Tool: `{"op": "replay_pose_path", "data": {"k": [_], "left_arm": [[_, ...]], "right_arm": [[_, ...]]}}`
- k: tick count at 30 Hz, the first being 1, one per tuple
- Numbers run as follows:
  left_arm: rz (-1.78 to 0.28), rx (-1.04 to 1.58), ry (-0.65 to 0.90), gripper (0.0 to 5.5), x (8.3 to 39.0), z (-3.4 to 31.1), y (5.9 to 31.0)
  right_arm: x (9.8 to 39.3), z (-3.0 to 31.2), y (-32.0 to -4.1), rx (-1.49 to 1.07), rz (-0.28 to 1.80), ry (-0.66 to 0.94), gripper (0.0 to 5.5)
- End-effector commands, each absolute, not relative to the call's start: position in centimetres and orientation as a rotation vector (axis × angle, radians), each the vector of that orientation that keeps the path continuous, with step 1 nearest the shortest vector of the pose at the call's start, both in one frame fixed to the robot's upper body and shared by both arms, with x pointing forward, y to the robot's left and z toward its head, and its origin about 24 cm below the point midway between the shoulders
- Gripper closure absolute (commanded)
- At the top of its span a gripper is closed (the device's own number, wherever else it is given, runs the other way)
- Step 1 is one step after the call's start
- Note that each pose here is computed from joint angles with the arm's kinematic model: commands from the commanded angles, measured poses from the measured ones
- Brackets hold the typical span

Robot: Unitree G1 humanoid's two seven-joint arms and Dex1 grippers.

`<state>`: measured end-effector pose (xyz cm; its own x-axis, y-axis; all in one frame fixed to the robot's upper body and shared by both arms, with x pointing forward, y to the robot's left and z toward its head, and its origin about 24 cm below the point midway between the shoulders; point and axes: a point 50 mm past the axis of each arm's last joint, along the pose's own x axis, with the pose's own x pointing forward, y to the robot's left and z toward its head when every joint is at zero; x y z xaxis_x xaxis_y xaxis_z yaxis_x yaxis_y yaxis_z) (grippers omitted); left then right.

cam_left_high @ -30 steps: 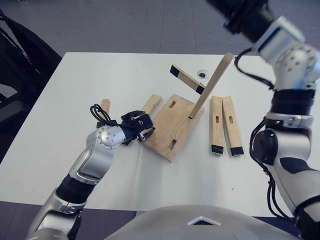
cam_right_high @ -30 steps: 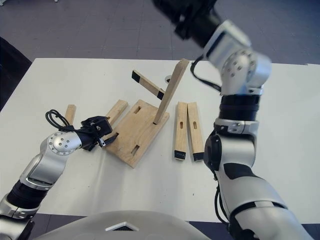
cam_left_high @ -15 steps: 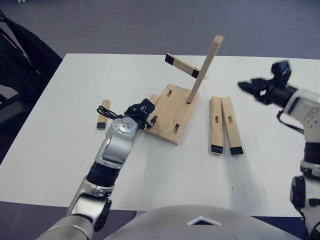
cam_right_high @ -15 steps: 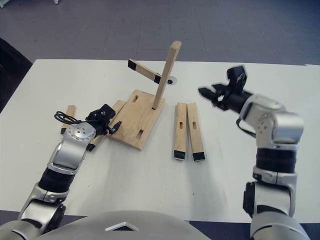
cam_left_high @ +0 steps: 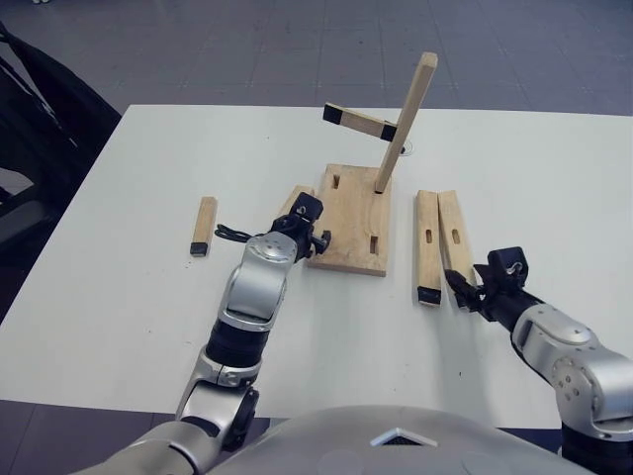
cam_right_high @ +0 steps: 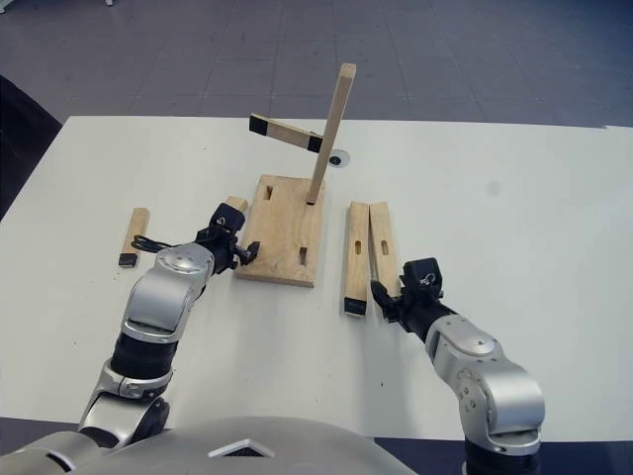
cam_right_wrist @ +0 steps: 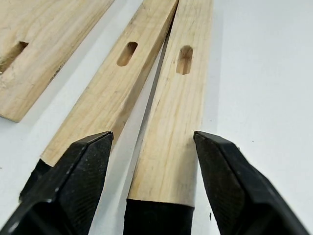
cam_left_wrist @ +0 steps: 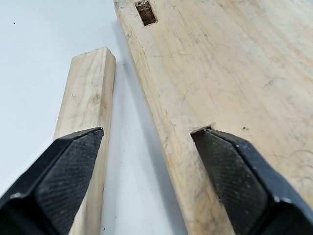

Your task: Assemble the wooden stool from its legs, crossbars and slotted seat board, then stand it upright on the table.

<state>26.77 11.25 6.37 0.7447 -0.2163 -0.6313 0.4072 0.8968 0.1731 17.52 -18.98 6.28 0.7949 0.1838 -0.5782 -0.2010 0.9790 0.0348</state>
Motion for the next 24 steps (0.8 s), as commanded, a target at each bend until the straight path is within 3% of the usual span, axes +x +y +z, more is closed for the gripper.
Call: {"op": "replay_pose_path", "data": {"k": [1, 5, 9, 12, 18, 22, 24], "left_arm": [[-0.330, 0.319, 0.607, 1.71, 27.3, 7.4, 11.4], [-0.328, 0.318, 0.606, 1.71, 27.2, 7.4, 11.4], [-0.315, 0.313, 0.588, 1.71, 27.4, 7.7, 11.5], [-0.306, 0.307, 0.491, 1.71, 28.0, 9.0, 11.4], [-0.331, 0.188, 0.182, 1.71, 28.3, 12.9, 12.1], [-0.398, -0.013, 0.094, 1.71, 27.8, 14.0, 13.8], [-0.513, -0.214, 0.076, 1.71, 27.2, 14.8, 14.2]], "right_arm": [[17.1, 5.4, -19.3, -0.057, 0.131, 0.646, 2.46], [16.5, 4.5, -19.1, -0.044, 0.108, 0.688, 2.46], [16.2, 4.1, -19.2, -0.053, 0.083, 0.710, 3.15], [16.8, 4.2, -20.1, -0.066, 0.010, 0.669, 3.47], [21.8, 10.9, -21.0, -0.016, -0.029, 0.170, 3.47], [24.8, 16.8, -20.6, 0.071, 0.074, -0.127, 3.47], [26.1, 19.3, -19.5, 0.152, 0.254, -0.210, 3.47]]}}
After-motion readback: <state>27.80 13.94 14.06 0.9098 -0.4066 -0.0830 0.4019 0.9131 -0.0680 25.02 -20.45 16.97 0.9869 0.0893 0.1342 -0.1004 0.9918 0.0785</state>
